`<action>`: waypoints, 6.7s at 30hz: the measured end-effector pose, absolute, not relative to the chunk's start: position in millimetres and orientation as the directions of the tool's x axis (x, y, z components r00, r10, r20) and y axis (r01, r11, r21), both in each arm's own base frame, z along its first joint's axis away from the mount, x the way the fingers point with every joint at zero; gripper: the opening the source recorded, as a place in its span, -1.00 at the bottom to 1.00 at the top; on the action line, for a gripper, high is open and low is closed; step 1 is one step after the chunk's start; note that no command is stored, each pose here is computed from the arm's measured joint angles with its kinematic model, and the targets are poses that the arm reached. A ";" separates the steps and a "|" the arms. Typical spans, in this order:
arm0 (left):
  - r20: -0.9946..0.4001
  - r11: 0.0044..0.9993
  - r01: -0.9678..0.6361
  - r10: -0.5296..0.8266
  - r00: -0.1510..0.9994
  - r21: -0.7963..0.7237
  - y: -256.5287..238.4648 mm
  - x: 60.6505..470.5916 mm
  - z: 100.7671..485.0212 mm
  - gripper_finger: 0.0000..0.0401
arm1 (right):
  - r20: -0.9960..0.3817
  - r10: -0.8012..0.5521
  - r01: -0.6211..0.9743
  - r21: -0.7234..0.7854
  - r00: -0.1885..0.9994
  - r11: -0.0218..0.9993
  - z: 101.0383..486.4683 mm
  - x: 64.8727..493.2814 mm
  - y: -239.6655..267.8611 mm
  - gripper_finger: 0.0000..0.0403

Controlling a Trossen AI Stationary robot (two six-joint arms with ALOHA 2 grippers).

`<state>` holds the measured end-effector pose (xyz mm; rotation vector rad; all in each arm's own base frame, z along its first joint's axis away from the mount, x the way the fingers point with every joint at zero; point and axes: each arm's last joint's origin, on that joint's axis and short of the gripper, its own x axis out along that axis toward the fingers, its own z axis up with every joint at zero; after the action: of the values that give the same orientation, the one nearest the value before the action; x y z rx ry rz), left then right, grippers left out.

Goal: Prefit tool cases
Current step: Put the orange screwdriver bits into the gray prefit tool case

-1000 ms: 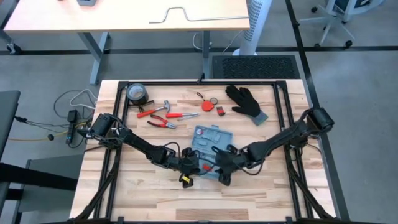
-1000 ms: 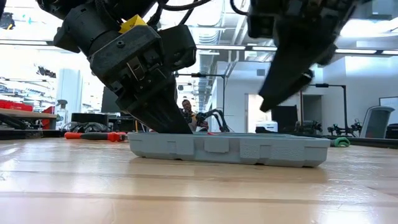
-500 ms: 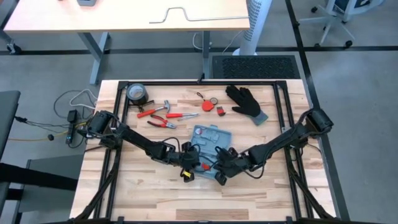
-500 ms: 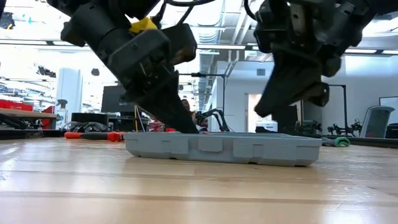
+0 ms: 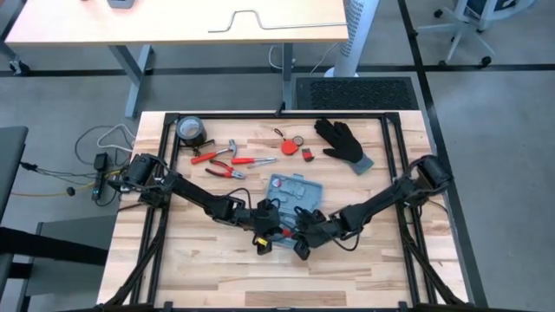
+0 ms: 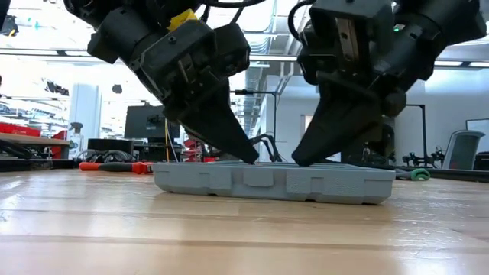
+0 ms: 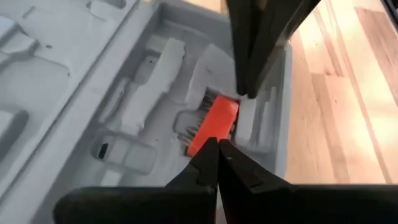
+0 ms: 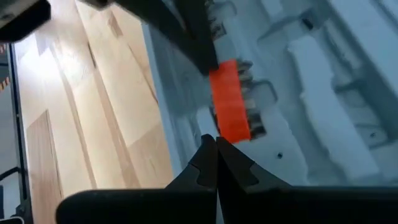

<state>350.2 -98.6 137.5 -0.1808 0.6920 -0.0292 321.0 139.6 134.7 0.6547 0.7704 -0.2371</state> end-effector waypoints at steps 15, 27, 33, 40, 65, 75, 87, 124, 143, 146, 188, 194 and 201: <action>-0.633 0.972 -0.020 -0.136 0.762 -0.233 -98.0 355.6 126.1 -1.00 | -0.695 0.075 0.392 0.487 0.715 0.781 137.4 330.6 123.7 -0.99; -0.645 0.967 0.013 -0.180 0.743 -0.255 -98.8 356.4 119.6 -1.00 | -0.728 0.118 0.363 0.468 0.675 0.806 134.6 330.0 118.5 -1.00; -0.642 0.963 0.026 -0.197 0.741 -0.267 -98.2 357.7 115.6 -1.00 | -0.718 0.117 0.363 0.478 0.687 0.800 135.7 332.6 114.7 -1.00; -0.595 0.968 0.039 -0.184 0.782 -0.248 -97.6 358.6 126.4 -1.00 | -0.706 0.112 0.364 0.487 0.700 0.794 136.8 334.8 111.7 -1.00; -0.803 0.970 -0.230 0.071 0.592 -0.084 -91.7 332.4 119.2 -1.00 | -0.699 0.054 0.400 0.468 0.713 0.788 137.2 336.0 107.8 -1.00; -0.796 0.919 -0.392 0.203 0.571 -0.046 -107.0 321.1 116.0 -1.00 | -0.693 0.053 0.379 0.455 0.719 0.806 152.9 346.9 109.9 -1.00; -0.755 0.954 -0.280 0.106 0.647 -0.106 -120.9 325.4 119.4 -1.00 | -0.712 0.044 0.393 0.437 0.701 0.809 153.8 347.3 109.3 -1.00; -0.698 0.980 -0.182 0.072 0.713 -0.084 -120.5 329.6 134.6 -1.00 | -0.763 -0.052 0.540 0.406 0.644 0.737 137.7 315.1 164.7 -1.00; -0.679 0.982 -0.100 -0.037 0.733 -0.162 -124.9 332.8 138.5 -1.00 | -0.790 -0.013 0.525 0.396 0.613 0.754 135.2 322.7 149.8 -1.00; -0.680 0.982 -0.093 -0.044 0.731 -0.163 -125.1 332.8 138.5 -1.00 | -0.789 -0.012 0.519 0.393 0.614 0.760 135.4 322.9 149.7 -1.00; -0.663 0.986 -0.093 -0.022 0.748 -0.137 -114.8 331.7 152.2 -1.00 | -0.737 0.113 0.375 0.462 0.666 0.803 121.4 366.6 135.2 -1.00; -0.653 0.986 -0.086 -0.029 0.756 -0.144 -114.9 331.8 155.3 -1.00 | -0.739 0.114 0.376 0.462 0.664 0.803 120.8 366.6 134.8 -1.00; -0.651 0.987 -0.080 -0.032 0.758 -0.142 -115.2 332.0 155.5 -1.00 | -0.741 0.120 0.377 0.466 0.661 0.801 120.4 367.0 133.0 -1.00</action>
<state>332.0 -115.2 155.5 -0.1651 0.7103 0.0265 367.0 133.0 120.4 0.6440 0.8503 -0.1572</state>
